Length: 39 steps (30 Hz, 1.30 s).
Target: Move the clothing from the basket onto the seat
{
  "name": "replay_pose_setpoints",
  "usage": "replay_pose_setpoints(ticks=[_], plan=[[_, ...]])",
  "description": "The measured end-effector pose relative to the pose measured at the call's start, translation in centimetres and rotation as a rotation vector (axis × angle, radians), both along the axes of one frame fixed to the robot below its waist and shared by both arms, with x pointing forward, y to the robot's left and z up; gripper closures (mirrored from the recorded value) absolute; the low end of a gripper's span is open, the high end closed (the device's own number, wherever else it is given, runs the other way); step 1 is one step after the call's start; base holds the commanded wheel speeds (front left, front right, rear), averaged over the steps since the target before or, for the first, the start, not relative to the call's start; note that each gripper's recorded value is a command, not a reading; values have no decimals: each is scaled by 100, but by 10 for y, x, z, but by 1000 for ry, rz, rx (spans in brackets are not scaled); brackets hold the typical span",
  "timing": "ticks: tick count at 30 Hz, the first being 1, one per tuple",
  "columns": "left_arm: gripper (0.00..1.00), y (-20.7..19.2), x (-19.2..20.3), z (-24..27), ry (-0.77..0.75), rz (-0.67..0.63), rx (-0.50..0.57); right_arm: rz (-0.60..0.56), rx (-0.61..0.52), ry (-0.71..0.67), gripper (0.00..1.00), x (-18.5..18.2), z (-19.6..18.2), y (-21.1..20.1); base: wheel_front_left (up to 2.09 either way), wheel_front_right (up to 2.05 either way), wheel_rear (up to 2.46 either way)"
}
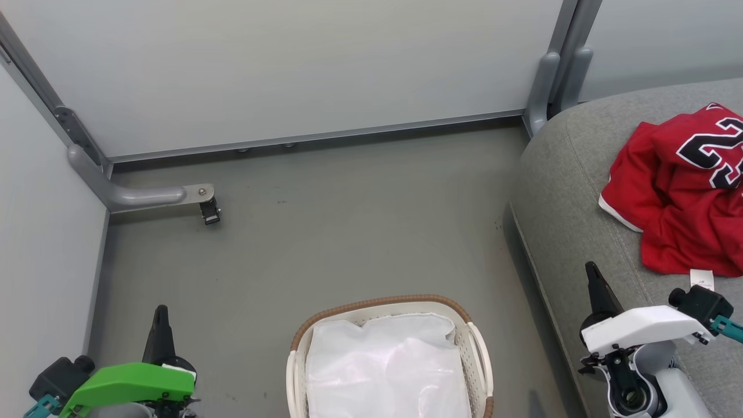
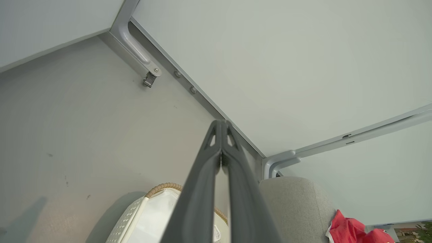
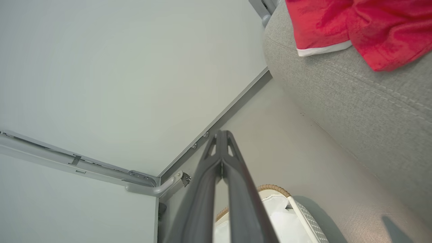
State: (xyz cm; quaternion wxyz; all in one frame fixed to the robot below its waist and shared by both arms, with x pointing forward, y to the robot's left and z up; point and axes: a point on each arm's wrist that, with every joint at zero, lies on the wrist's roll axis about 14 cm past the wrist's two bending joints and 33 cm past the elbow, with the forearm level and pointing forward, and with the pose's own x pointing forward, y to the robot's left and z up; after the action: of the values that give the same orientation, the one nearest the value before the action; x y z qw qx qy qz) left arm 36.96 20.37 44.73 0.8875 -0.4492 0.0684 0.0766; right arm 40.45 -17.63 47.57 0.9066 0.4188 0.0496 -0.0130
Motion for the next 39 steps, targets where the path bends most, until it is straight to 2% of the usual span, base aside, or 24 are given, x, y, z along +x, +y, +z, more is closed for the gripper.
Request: replay_pose_setpoints(ticks=[39], plan=[[100,-2,11,28,-96,15,-370,-47,413,-36,100,-6,18,-13,0,0,0]])
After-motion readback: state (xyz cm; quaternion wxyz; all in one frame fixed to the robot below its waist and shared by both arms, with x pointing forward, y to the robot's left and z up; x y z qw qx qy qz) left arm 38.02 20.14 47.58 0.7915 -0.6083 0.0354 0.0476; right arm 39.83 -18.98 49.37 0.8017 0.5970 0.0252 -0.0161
